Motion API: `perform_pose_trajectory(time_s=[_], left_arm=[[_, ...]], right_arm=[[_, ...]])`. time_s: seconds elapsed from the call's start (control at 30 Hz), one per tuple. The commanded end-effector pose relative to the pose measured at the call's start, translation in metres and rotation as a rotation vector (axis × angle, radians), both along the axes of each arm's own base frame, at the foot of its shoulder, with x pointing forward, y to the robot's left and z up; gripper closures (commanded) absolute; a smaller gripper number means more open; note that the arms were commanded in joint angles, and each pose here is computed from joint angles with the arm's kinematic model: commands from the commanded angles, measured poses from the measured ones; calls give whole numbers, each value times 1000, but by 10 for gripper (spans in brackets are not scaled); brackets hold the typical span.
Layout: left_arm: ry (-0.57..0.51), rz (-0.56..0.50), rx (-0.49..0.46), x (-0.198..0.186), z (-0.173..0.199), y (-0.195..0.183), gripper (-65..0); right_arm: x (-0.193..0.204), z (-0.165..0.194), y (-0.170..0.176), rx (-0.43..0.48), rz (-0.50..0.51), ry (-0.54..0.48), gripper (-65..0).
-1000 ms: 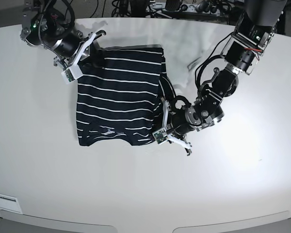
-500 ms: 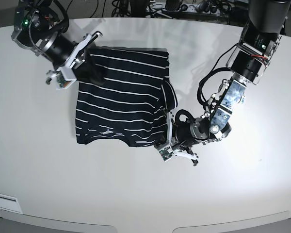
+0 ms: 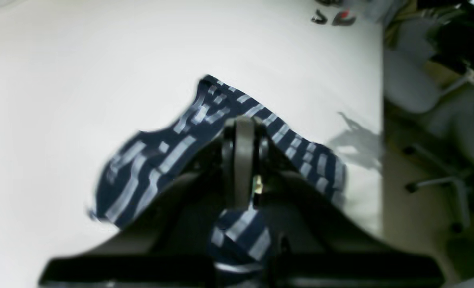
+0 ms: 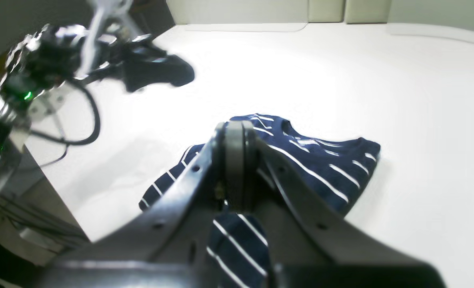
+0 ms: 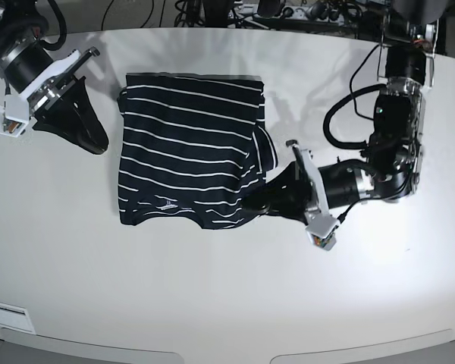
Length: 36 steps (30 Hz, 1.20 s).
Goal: Fold the T-shirt properly
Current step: 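Open both grippers and withdraw them from the folded shirt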
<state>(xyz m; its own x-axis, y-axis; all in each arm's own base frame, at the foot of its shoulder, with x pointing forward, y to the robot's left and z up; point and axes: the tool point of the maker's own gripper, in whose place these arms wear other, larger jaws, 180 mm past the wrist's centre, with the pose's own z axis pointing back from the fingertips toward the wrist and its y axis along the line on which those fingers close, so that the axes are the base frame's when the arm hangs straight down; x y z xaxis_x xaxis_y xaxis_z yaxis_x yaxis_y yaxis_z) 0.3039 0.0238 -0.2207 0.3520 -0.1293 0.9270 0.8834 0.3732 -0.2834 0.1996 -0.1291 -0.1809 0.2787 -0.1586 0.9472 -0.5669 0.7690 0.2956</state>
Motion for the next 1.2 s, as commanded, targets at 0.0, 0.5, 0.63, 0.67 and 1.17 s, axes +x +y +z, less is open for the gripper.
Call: perform_pose_trajectory(time_s=[0.0,0.5,0.63,0.67,1.17], left_arm=[[-33,-3,-51,-6,17,3,0],[173,93,99,-178,-9,43,0],[343,101,175,-224,-28,54,0],[387,97,188,-235,-33,55,0],[977,125,402,-396,-147,82,0]], right_arm=[[-5,10,0,19,8,-25,0],[-99,-51,-46,-194,-51,449,0],[-132,-68,-52,-254,-25,610,0],[-141,-72,-52,-264,-15,649,0],[-265,-197,-49,-126,-10,1174,0]])
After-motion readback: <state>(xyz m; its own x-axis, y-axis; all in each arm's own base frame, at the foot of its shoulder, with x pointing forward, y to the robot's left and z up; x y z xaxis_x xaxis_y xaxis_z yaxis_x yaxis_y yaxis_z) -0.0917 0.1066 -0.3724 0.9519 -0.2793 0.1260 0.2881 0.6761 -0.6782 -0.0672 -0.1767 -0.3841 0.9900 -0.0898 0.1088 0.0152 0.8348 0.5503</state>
